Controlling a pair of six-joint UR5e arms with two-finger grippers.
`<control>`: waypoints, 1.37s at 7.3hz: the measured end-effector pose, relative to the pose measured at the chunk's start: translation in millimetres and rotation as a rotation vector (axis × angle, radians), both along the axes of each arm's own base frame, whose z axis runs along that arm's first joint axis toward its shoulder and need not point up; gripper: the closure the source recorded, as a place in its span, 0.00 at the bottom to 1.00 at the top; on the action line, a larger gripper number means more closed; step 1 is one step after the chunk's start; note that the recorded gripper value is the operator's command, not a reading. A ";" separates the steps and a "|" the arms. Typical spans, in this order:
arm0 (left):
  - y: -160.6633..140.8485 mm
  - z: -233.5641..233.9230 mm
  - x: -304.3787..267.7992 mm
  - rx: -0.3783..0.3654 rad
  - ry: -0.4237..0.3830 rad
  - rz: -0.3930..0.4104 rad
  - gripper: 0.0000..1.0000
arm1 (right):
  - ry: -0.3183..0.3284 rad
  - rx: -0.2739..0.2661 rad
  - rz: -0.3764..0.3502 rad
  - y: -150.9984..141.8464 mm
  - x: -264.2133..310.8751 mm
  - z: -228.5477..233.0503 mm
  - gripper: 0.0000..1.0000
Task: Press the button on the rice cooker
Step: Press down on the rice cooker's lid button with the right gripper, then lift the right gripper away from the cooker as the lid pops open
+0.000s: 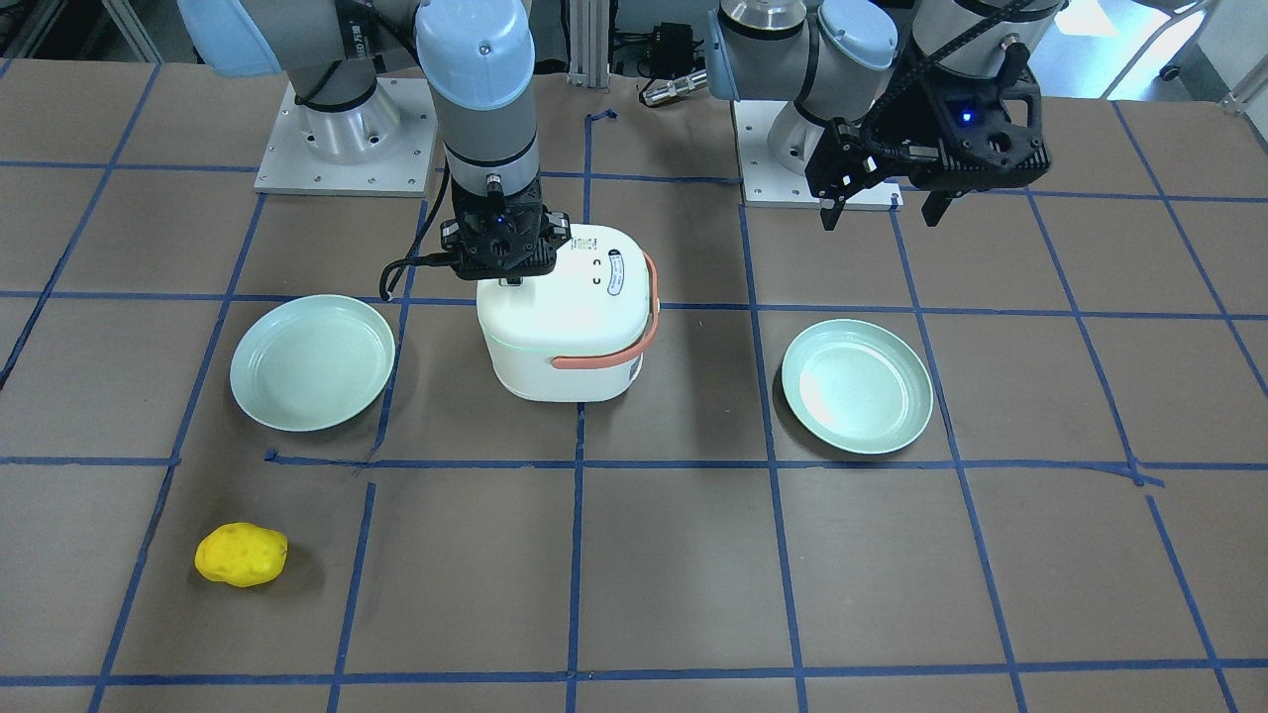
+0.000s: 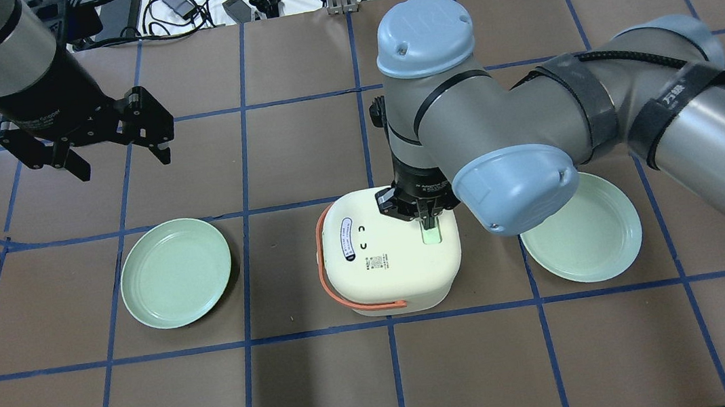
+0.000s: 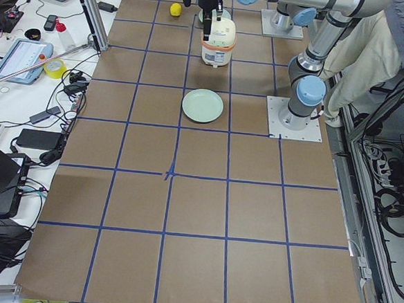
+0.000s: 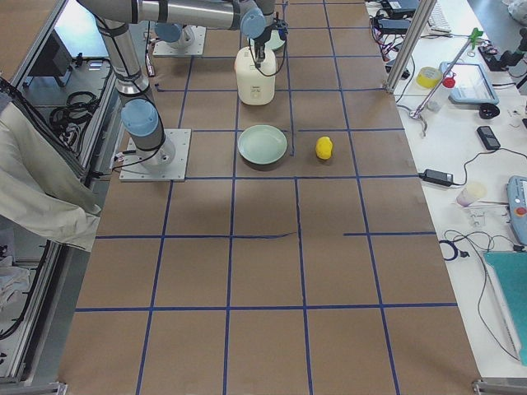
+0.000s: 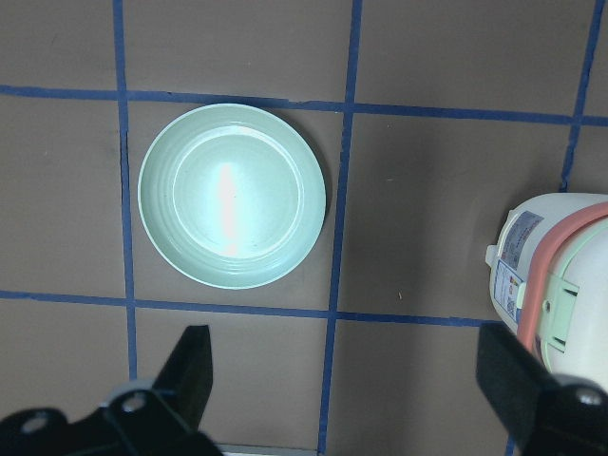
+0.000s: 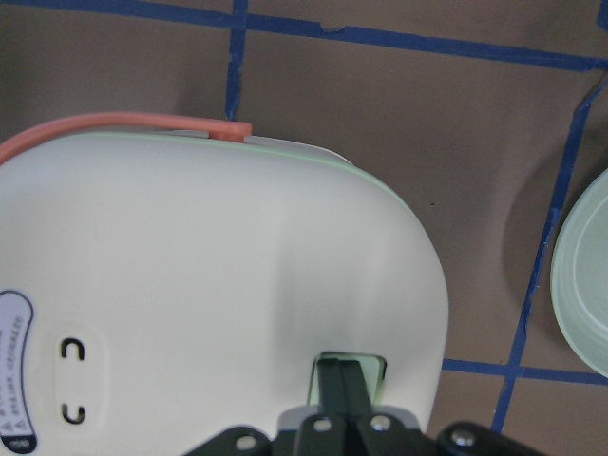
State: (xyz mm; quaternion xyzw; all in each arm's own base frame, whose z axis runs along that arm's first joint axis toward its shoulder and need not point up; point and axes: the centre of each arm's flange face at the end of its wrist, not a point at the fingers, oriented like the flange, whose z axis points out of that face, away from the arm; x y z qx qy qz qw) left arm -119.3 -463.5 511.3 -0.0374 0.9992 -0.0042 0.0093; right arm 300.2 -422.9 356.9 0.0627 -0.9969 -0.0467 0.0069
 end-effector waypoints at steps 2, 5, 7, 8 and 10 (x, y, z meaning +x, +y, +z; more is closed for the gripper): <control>0.0 0.0 0.0 0.000 0.000 0.001 0.00 | 0.006 0.004 0.000 0.4 -0.5 -0.5 0.20; 0.0 0.0 0.0 0.000 0.000 0.000 0.00 | 0.026 -0.046 0.008 -7.6 -5.6 20.8 0.00; 0.0 0.0 0.0 0.000 0.000 0.001 0.00 | 0.034 -0.092 -0.022 -28.3 -20.1 55.2 0.00; 0.0 0.0 0.0 0.000 0.000 0.000 0.00 | 0.032 -0.102 -0.047 -42.4 -36.3 75.8 0.00; 0.0 0.0 0.0 0.000 0.000 0.000 0.00 | 0.019 -0.123 -0.047 -71.7 -81.0 116.5 0.00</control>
